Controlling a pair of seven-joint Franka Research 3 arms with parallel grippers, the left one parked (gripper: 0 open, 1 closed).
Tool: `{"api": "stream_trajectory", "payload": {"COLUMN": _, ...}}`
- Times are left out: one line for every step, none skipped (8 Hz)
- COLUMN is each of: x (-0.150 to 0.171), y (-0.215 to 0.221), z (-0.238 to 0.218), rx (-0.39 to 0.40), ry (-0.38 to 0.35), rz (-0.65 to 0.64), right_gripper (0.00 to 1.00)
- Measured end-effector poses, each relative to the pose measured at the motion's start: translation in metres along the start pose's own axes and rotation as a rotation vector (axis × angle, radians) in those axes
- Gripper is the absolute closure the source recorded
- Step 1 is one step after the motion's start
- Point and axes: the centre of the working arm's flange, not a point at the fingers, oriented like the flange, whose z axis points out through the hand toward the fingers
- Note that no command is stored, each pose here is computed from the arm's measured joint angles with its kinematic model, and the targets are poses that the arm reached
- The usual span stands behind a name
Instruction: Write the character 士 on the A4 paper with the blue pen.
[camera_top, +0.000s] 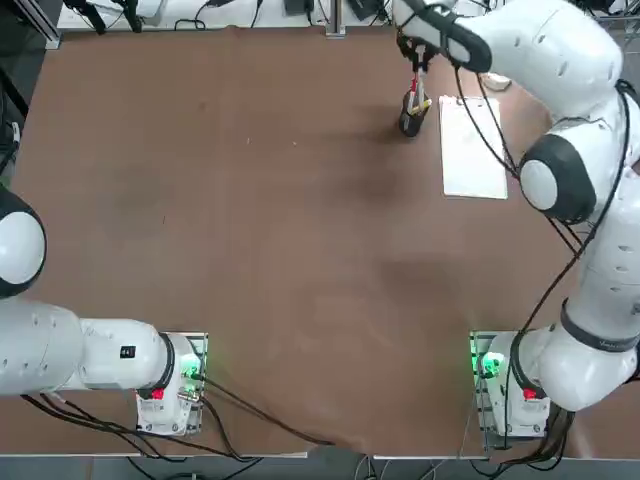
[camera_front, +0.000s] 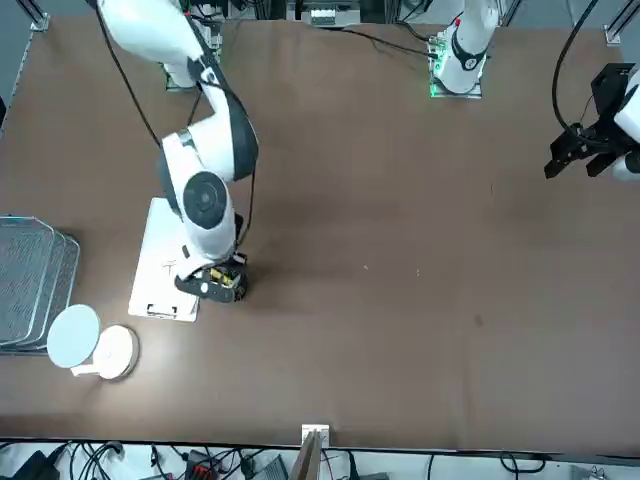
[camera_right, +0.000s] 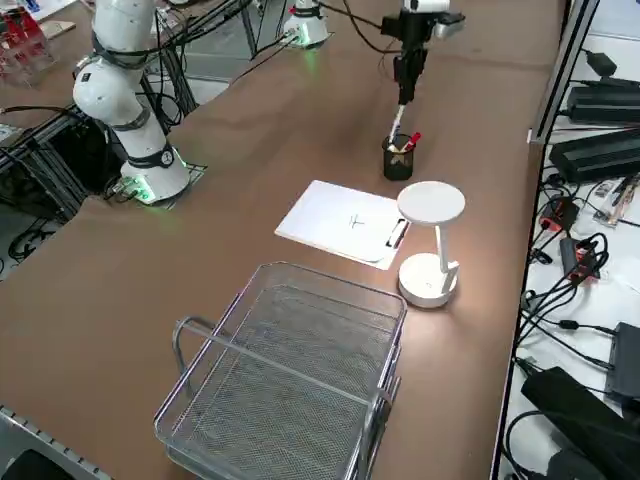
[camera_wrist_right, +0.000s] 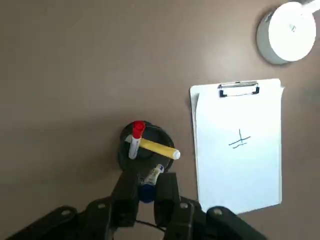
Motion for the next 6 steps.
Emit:
{"api": "stream_trajectory", "payload": {"x": 0.001, "y": 0.012, "z": -0.024, "rx": 0.037, "ry": 0.013, "rz": -0.021, "right_gripper": 0.80}}
{"api": "stream_trajectory", "payload": {"x": 0.002, "y": 0.025, "z": -0.045, "rx": 0.060, "ry": 0.031, "rz": -0.044, "right_gripper": 0.80}}
{"api": "stream_trajectory", "payload": {"x": 0.003, "y": 0.039, "z": -0.059, "rx": 0.068, "ry": 0.039, "rz": -0.072, "right_gripper": 0.80}}
{"api": "stream_trajectory", "payload": {"x": 0.005, "y": 0.057, "z": -0.063, "rx": 0.069, "ry": 0.042, "rz": -0.113, "right_gripper": 0.80}}
{"api": "stream_trajectory", "payload": {"x": 0.010, "y": 0.081, "z": -0.060, "rx": 0.072, "ry": 0.051, "rz": -0.165, "right_gripper": 0.80}}
{"api": "stream_trajectory", "payload": {"x": 0.014, "y": 0.109, "z": -0.047, "rx": 0.077, "ry": 0.063, "rz": -0.215, "right_gripper": 0.80}}
